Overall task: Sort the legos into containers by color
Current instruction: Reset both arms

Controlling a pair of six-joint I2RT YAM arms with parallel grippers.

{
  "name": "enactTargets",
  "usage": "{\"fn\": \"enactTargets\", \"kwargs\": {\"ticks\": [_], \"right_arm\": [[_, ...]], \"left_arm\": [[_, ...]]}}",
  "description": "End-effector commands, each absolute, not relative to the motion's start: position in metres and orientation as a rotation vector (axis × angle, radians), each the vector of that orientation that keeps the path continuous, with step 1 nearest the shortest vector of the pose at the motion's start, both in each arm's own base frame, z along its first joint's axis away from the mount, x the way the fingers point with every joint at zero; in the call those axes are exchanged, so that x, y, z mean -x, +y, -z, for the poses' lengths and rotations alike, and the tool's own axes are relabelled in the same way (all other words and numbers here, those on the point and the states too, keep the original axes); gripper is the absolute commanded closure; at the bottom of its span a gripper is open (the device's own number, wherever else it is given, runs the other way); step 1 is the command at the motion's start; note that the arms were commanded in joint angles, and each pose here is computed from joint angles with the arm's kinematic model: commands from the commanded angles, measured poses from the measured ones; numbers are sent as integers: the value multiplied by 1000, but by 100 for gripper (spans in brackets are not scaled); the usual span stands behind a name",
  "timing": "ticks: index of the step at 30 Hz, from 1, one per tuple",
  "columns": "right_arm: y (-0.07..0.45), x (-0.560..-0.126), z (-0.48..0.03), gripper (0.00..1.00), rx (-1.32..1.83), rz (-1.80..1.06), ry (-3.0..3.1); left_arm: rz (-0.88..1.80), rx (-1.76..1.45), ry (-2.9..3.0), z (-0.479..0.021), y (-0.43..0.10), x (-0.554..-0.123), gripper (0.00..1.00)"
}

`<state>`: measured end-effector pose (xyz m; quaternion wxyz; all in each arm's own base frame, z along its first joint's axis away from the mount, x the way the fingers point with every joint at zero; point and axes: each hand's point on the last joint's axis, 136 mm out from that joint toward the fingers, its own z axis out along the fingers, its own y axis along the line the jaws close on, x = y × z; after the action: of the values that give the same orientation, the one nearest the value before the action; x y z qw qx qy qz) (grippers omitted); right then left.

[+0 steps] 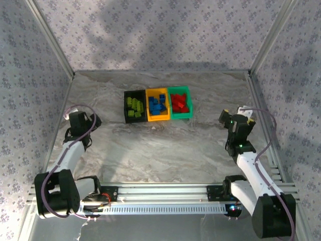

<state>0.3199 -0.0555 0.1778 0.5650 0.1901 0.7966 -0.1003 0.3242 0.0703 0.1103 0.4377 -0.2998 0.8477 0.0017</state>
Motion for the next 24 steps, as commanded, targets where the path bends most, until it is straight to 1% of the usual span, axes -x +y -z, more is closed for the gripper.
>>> {"fn": "enactTargets", "kwargs": {"ticks": [1, 6, 11, 15, 20, 22, 24], "right_arm": [[-76, -325, -176, 0, -488, 321, 1848], [-66, -347, -144, 0, -403, 271, 1899], [-55, -357, -124, 1, -309, 243, 1921], [-46, -363, -114, 2, -220, 227, 1937], [-29, -369, -107, 3, -108, 163, 1933], [-20, -373, -101, 0, -44, 130, 1938], [-11, -381, -92, 0, 15, 102, 1962]], "left_arm": [[-100, 809, 1990, -124, 92, -326, 0], [-121, 701, 1931, -125, 92, -330, 0], [-193, 694, 1807, -123, 103, -318, 0], [-168, 642, 1834, -118, 96, -329, 0], [-220, 621, 1790, -123, 97, -336, 0], [-236, 571, 1792, -125, 90, -340, 0], [-245, 495, 1820, -124, 78, -350, 0]]}}
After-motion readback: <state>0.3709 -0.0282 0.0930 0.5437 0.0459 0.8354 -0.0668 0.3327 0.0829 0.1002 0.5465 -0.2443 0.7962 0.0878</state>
